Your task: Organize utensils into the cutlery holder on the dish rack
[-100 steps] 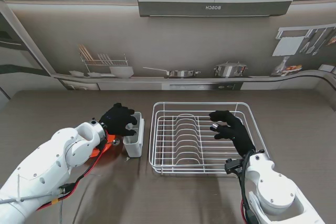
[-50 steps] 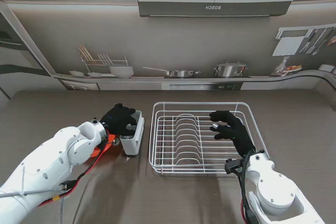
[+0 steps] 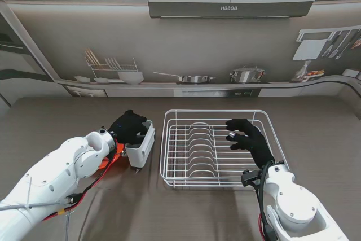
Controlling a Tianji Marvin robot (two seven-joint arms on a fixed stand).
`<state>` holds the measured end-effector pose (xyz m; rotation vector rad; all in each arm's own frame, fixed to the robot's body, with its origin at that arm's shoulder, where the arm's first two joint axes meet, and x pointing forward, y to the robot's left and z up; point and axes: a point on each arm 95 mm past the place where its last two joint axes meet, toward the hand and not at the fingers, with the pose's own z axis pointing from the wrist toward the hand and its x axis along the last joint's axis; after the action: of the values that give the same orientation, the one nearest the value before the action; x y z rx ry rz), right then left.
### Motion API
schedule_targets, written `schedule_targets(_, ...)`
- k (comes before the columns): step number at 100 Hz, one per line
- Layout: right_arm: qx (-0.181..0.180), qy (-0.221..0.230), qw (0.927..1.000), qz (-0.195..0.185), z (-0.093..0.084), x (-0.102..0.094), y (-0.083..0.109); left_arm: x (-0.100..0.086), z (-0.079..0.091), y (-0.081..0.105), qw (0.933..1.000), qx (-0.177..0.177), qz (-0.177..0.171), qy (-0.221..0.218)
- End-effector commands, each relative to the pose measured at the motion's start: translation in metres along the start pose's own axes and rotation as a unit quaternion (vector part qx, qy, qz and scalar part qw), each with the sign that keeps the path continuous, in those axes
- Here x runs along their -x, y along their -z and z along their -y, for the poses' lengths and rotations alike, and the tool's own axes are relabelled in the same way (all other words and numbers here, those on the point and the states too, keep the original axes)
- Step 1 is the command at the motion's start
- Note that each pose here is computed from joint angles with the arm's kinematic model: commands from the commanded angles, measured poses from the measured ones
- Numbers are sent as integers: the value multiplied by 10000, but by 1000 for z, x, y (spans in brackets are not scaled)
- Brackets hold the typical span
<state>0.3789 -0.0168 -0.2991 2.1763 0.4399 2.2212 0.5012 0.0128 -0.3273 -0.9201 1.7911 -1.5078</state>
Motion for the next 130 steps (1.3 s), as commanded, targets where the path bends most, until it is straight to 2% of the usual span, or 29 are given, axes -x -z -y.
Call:
schedule_targets(1, -65, -43, 10000, 16, 3, 1, 1, -3, -7, 0, 9999, 109, -45, -30)
schedule_targets(24, -50, -60, 10000, 27, 3, 0, 0, -3, -8, -1, 9998, -168, -71, -103)
schedule_targets(59, -48, -79, 9999, 46, 3, 1, 0, -2, -5, 0, 9993, -350, -106, -116)
schedule_targets(130, -48, -95, 9999, 55, 4, 1, 0, -9, 28, -8, 9964, -769, -345, 32)
